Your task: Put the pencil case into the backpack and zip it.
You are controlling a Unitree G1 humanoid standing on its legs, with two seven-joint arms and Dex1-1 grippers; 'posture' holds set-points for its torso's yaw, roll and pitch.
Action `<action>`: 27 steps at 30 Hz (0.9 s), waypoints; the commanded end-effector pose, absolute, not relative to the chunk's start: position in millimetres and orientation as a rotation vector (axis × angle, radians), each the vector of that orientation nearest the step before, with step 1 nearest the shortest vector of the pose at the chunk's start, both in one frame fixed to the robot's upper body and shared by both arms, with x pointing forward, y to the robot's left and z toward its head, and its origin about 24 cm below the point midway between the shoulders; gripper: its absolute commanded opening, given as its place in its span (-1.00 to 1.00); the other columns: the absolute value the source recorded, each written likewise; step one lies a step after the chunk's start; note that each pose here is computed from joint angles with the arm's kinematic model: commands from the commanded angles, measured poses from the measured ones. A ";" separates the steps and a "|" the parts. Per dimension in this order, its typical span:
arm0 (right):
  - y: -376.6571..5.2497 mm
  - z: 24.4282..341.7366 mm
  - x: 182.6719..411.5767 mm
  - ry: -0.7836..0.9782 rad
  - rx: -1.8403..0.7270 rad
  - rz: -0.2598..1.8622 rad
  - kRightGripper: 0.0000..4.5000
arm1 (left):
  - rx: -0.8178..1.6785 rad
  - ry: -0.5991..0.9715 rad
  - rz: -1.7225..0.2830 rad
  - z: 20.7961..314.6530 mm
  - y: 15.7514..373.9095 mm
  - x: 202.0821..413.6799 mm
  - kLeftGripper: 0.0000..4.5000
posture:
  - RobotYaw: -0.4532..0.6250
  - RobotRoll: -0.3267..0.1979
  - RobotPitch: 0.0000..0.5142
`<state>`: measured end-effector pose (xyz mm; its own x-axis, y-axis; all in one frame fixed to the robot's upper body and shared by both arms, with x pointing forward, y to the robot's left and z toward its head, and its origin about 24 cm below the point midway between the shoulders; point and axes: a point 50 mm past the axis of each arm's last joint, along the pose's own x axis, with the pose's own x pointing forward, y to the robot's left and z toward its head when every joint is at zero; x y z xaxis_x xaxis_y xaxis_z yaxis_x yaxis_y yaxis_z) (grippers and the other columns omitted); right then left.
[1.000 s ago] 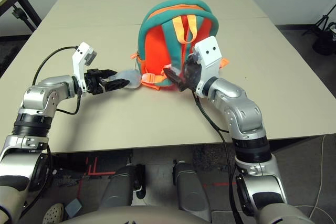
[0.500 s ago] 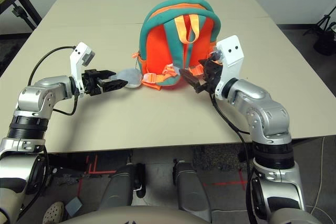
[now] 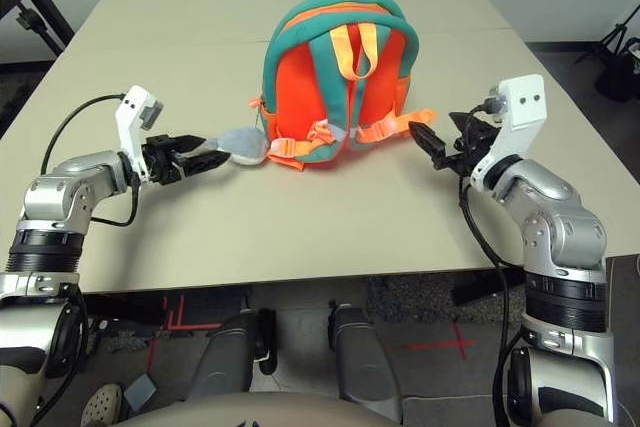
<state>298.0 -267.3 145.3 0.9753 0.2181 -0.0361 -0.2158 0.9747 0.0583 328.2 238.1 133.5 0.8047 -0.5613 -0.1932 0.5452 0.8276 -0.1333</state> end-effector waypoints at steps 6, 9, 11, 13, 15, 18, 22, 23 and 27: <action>-286.8 133.9 306.7 -0.019 0.071 0.044 0.99 | -0.070 0.095 -0.271 124.8 276.8 324.2 1.00 | -0.22 0.25 -0.42; -289.3 128.0 309.4 -0.029 0.071 0.016 0.99 | -0.051 0.042 -0.148 124.8 291.5 324.4 1.00 | -0.19 0.25 -0.41; -291.4 125.2 310.8 -0.036 0.070 -0.002 0.99 | -0.051 0.026 -0.096 124.2 298.0 324.2 1.00 | -0.18 0.25 -0.41; -291.7 124.8 312.3 -0.043 0.065 -0.018 0.99 | -0.051 0.014 -0.045 122.9 304.8 322.7 1.00 | -0.17 0.25 -0.41; -294.2 123.4 312.9 -0.050 0.058 -0.035 0.99 | -0.044 0.005 -0.002 120.9 311.1 320.7 1.00 | -0.16 0.25 -0.41; -298.5 119.9 313.2 -0.056 0.051 -0.054 0.99 | -0.047 -0.002 0.049 117.2 318.6 318.5 1.00 | -0.14 0.25 -0.40; -302.5 115.9 312.8 -0.059 0.037 -0.072 0.99 | -0.050 -0.012 0.090 113.7 323.6 316.0 1.00 | -0.12 0.25 -0.39; -302.7 116.0 312.7 -0.061 0.032 -0.077 0.99 | -0.051 -0.013 0.103 112.2 325.1 314.9 1.00 | -0.12 0.25 -0.38; -304.0 115.8 312.9 -0.067 0.023 -0.092 0.99 | -0.051 -0.006 0.141 105.6 330.1 311.9 1.00 | -0.11 0.25 -0.36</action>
